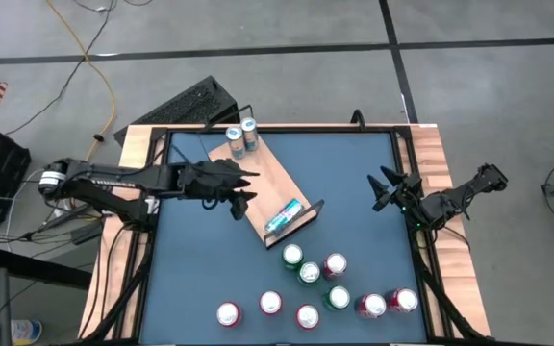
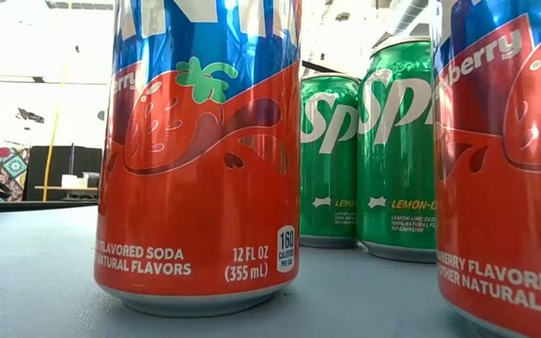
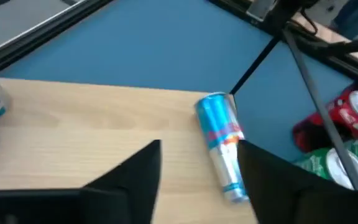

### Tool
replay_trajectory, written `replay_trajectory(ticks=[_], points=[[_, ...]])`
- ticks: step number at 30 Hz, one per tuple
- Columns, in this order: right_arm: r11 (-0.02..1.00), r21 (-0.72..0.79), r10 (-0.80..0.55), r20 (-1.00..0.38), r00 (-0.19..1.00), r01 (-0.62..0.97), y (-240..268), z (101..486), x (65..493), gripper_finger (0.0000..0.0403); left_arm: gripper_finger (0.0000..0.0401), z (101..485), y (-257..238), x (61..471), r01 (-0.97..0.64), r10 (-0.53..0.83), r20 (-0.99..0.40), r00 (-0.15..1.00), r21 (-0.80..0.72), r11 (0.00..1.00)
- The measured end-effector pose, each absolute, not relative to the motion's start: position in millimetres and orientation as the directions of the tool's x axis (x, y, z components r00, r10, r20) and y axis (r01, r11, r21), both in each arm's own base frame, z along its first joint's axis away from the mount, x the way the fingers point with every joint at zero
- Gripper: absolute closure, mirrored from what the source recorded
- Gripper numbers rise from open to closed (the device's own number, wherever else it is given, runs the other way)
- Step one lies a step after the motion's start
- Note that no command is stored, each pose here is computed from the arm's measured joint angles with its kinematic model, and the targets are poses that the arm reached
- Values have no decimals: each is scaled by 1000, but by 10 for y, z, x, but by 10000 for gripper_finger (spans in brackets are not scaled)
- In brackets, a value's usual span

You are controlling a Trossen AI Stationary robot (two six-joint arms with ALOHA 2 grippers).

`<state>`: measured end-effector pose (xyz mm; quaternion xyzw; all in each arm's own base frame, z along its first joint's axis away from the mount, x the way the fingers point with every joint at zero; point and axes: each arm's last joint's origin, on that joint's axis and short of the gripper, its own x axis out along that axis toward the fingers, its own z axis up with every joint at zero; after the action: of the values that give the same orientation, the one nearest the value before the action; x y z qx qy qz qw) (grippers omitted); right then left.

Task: Place canned beverage on shelf
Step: Put the top left red white soda can on the shelf

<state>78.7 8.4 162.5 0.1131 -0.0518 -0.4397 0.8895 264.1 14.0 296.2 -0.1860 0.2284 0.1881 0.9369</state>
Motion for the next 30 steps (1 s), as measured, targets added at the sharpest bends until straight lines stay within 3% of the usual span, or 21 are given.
replay_trajectory(ticks=[4,8,24,30], points=[[589,244,-793,-8,609,770,85,1624,788,121,141,2948,142,2744,-441,264,-518,813,-252,861],[590,244,-792,-7,610,770,85,1625,788,121,113,2928,147,2823,-441,262,-532,805,-243,864],[593,282,-786,-1,618,755,87,1651,790,121,108,3024,178,2758,-450,249,-511,823,-316,836],[548,484,-785,15,620,682,84,1719,787,121,108,3039,157,2762,-426,165,-507,846,-454,783]])
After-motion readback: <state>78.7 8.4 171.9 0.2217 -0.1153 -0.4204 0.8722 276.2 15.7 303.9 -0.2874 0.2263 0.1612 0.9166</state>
